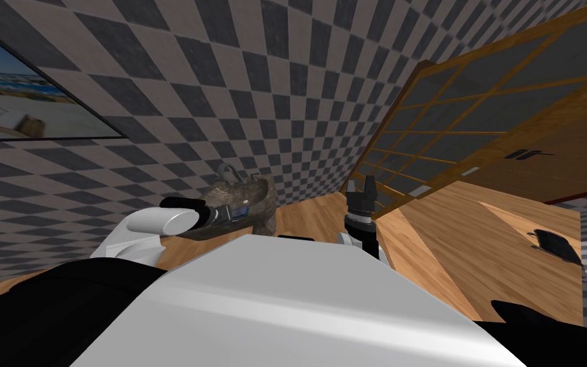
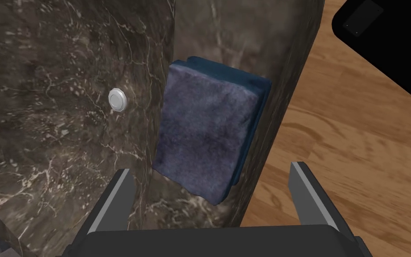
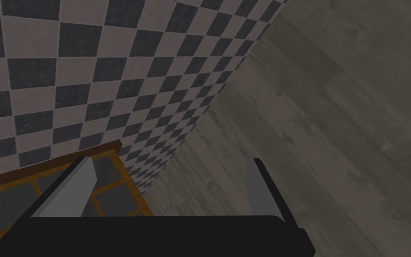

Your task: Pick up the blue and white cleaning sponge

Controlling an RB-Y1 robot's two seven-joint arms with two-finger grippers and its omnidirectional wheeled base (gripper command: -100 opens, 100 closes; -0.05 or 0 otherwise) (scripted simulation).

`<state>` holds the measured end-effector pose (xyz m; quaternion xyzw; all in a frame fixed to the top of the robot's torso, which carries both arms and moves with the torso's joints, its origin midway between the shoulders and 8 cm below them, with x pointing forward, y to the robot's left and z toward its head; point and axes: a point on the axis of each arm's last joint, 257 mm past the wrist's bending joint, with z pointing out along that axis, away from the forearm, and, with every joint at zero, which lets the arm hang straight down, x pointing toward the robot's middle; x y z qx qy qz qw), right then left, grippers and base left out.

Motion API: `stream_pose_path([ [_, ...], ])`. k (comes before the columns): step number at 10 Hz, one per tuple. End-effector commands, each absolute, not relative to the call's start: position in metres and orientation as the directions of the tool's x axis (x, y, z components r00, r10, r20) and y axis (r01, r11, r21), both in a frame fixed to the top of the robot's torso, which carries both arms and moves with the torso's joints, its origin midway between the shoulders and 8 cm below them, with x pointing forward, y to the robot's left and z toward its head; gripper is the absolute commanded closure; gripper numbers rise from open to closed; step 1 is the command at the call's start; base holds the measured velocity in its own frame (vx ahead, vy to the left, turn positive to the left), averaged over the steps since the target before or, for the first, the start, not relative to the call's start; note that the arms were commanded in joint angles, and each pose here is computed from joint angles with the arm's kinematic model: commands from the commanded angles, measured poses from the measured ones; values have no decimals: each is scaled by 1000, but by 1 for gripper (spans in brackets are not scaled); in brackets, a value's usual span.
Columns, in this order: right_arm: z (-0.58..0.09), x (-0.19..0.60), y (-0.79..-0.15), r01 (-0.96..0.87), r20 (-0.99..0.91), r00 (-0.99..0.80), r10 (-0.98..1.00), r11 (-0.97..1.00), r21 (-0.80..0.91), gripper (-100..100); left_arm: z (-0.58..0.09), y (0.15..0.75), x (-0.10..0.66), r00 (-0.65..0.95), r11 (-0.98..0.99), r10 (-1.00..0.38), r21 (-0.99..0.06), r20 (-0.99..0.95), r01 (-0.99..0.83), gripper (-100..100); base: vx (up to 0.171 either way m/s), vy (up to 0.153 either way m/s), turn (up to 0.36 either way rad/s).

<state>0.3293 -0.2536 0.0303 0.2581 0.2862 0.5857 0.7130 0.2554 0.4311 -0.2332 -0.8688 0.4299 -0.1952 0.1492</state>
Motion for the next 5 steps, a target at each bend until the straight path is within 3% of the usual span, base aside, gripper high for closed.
stream_pose_path([
  [1, 30, 329, -254, -688, -106, 150, 983, 181, 703, 0, -232, 419, 249, 548, -585, -809, -391, 213, -711, -100, 85, 23, -13],
  [5, 30, 329, -254, -688, -106, 150, 983, 181, 703, 0, -232, 401, 230, 537, -571, -821, -321, 194, -756, -100, 72, 17, -13],
])
